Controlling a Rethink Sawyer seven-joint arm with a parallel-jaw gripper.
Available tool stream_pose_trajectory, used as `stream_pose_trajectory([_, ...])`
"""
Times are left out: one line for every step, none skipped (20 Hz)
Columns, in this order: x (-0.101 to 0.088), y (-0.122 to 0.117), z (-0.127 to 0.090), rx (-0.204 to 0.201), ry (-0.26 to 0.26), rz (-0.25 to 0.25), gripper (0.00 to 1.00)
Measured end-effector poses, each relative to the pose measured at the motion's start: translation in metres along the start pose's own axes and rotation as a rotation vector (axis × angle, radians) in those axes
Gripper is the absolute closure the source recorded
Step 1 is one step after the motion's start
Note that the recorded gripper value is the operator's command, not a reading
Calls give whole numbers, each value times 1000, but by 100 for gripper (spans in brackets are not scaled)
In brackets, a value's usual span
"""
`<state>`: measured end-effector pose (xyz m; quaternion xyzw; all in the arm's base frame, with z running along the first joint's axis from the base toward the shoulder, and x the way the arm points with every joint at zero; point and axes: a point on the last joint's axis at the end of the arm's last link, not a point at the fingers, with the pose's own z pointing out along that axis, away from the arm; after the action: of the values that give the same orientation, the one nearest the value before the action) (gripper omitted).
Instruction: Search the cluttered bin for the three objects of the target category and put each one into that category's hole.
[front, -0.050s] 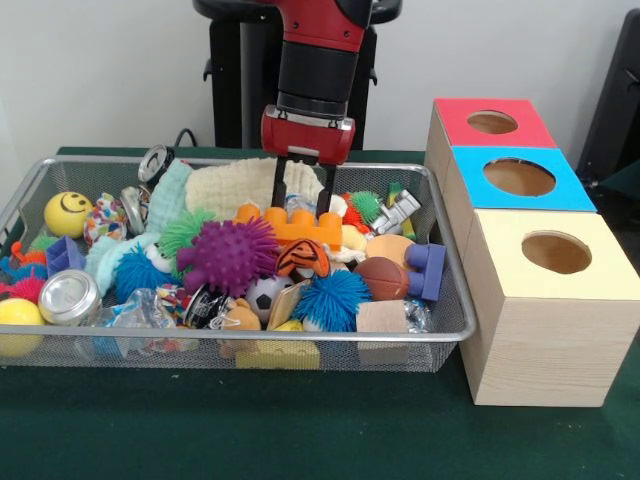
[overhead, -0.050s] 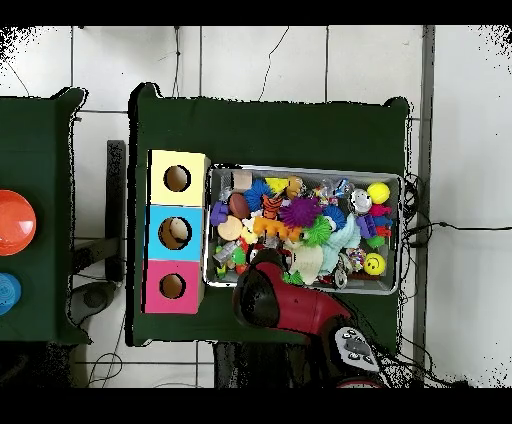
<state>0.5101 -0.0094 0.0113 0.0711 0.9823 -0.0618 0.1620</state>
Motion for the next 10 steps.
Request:
stream_pose_trajectory([0,0,0,0,-1,0,100])
stream_pose_trajectory([0,0,0,1,-1,0,100])
stream_pose_trajectory([-2,0,-1,2,-4,-1,100])
stream_pose_trajectory([-3,0,-1,3,-8,-3,100])
stream_pose_trajectory([-4,1,-2,2,-10,-5,100])
stream_pose_trajectory([-4,2,-2,1,-10,-8,100])
stream_pose_trajectory([-4,3,-2,1,-10,-9,100])
stream_pose_trajectory([-4,3,-2,1,-11,-10,100])
stream_pose_trajectory([-4,4,-2,1,-11,-11,100])
stream_pose_trajectory([-4,4,-3,1,-11,-12,100])
